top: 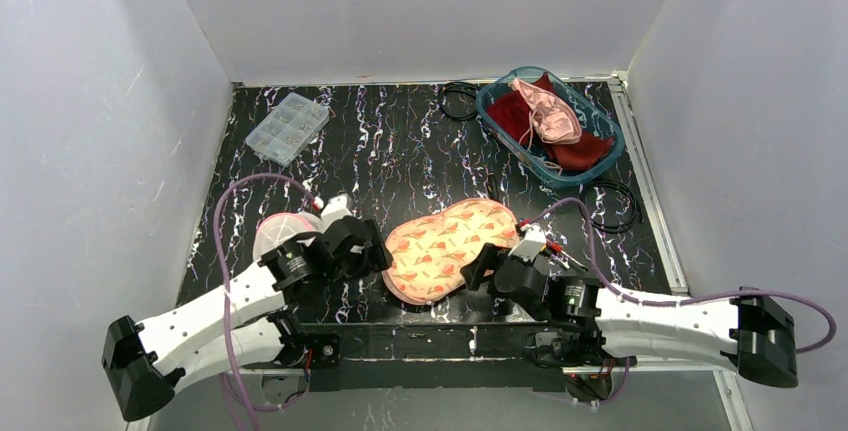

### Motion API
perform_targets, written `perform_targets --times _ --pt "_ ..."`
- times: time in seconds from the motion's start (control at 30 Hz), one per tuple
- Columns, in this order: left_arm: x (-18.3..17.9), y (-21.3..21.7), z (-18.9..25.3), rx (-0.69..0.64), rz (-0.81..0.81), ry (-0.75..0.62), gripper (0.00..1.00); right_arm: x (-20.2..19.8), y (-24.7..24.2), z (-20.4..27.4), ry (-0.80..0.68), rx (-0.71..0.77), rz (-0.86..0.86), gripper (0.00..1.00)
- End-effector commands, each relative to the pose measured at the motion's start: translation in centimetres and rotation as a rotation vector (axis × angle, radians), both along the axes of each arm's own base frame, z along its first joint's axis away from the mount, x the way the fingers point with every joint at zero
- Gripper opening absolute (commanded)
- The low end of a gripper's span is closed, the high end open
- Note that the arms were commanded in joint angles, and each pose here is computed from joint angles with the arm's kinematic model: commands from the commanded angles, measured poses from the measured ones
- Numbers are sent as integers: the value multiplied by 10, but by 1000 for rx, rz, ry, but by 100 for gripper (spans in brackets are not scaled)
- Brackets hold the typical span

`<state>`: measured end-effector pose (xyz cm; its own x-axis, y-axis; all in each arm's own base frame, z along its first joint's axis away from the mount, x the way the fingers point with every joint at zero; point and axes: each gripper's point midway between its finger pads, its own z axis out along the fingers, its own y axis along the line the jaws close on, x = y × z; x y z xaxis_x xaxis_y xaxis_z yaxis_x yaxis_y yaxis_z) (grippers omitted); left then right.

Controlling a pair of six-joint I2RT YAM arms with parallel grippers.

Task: Unzip the laundry bag and remove the bra
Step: Adjust the laundry bag at the center of the board.

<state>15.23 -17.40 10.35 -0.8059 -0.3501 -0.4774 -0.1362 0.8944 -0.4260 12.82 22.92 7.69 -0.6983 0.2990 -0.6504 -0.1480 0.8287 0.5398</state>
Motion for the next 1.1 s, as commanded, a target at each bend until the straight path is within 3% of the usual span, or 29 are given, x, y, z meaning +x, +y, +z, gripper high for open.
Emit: perform_targets --times 0.0,0.2,0.3,0.4,0.53,0.73,0.93,1.07 --pt "35 -2 16 176 -140 -140 76 32 -19 -11 -15 -45 -97 89" --pt "65 -33 -4 170 -272 -57 74 52 -17 -24 28 -41 -43 89" --pt "71 -37 -22 185 -292 -27 66 58 -13 -31 48 -74 -18 89" --pt "67 -37 -42 174 -294 -5 63 64 -9 -37 70 -93 9 89" --pt "54 -45 -53 62 -312 -33 59 74 4 -36 53 -129 70 88" --pt "31 -41 -57 -81 -276 -61 34 86 36 -32 17 -215 249 87" --pt "8 -40 -53 -174 -179 -150 39 108 76 -20 -42 -273 415 89" --pt "6 -48 -44 -156 -174 -194 44 125 106 -17 -41 -316 501 91"
